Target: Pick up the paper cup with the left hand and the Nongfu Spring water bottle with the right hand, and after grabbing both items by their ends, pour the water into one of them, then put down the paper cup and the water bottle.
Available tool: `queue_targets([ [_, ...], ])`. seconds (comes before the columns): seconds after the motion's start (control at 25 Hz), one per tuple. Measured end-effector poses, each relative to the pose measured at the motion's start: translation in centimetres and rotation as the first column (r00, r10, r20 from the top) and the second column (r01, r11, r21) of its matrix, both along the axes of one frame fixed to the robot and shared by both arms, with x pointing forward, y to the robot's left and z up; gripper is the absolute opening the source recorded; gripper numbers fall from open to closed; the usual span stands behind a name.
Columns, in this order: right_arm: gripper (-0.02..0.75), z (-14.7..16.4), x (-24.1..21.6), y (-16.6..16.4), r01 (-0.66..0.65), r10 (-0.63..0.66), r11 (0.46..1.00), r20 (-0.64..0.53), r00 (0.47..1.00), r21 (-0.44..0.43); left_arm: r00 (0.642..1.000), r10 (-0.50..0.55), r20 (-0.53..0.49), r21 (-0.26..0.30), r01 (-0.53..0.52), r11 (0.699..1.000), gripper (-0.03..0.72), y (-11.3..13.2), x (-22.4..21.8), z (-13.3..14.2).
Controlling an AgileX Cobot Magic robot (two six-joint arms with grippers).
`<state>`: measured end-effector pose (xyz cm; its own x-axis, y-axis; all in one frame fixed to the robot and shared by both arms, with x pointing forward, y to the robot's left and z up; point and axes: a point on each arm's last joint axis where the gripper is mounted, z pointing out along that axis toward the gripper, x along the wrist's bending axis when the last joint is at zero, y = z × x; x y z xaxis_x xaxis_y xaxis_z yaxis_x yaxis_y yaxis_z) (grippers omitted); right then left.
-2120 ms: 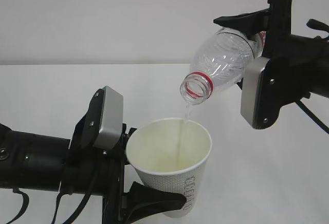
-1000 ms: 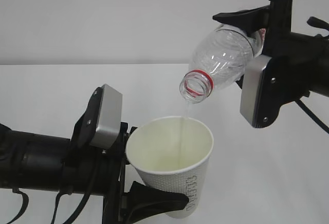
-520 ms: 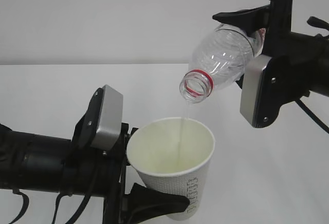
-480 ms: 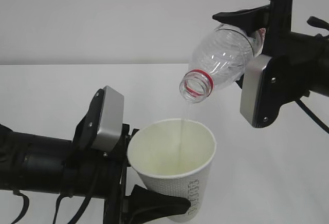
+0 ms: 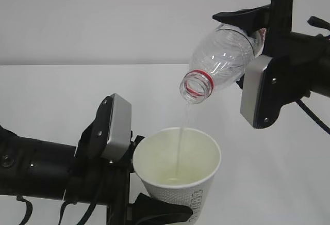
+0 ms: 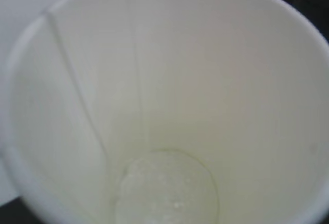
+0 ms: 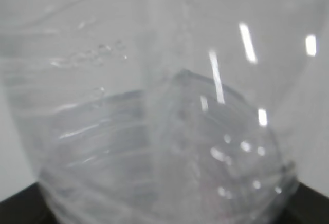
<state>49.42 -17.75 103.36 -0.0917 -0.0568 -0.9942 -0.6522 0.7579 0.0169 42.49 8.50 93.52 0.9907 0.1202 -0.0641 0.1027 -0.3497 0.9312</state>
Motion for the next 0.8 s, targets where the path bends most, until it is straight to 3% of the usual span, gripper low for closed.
queue_targets([
  [0.8, 0.521, 0.15, -0.13, 0.24, -0.017, 0.017, 1.0, 0.013, 1.0, 0.011, 1.0, 0.005, -0.008, -0.031, -0.005, 1.0, 0.527, -0.09, 0.02, 0.26],
])
